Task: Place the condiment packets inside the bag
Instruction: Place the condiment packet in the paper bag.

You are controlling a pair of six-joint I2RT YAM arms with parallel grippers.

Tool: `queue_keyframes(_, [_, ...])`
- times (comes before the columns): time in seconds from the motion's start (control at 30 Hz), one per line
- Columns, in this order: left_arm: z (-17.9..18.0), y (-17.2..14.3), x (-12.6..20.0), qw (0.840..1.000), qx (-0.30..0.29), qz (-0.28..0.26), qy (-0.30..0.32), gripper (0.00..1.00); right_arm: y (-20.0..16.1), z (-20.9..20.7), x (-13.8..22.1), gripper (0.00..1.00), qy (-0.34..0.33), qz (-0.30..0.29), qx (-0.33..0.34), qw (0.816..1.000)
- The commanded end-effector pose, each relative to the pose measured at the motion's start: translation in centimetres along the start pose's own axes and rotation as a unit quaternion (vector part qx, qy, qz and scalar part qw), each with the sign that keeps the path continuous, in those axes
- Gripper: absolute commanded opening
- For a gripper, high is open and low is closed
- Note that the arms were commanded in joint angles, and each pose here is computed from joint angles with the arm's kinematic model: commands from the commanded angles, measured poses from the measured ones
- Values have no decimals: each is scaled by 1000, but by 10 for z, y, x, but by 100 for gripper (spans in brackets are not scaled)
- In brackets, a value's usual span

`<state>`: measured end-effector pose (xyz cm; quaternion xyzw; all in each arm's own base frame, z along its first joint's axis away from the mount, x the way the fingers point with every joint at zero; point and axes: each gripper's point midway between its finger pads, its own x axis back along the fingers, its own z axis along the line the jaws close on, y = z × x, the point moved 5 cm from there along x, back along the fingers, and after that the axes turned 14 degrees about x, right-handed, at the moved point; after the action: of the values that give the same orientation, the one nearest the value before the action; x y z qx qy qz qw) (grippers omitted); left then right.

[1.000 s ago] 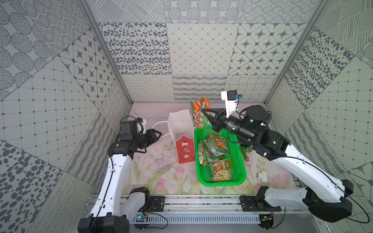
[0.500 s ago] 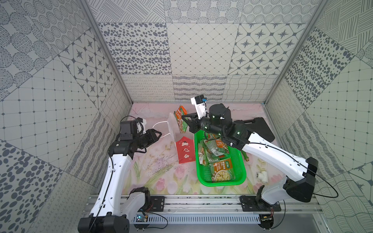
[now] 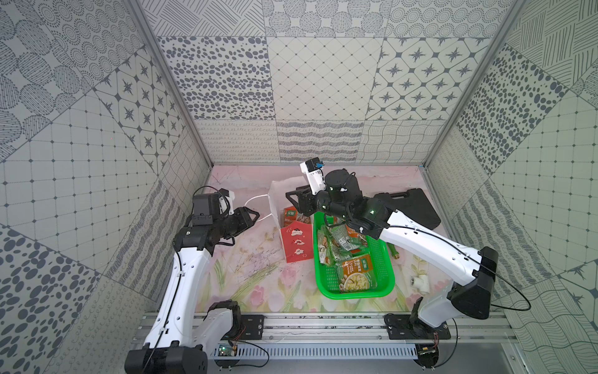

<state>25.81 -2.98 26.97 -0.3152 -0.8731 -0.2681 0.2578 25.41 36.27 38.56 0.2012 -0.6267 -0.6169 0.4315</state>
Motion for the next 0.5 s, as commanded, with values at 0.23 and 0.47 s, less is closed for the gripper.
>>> queue_keyframes(0.23, [-3,-1,2,1000,-2,4,-10,49,25,-1,86,60,-12,-77,7,997])
queue_keyframes(0.47, [-3,0,1,1000,-1,4,-10,50,-24,-24,120,63,-80,-50,-17,995])
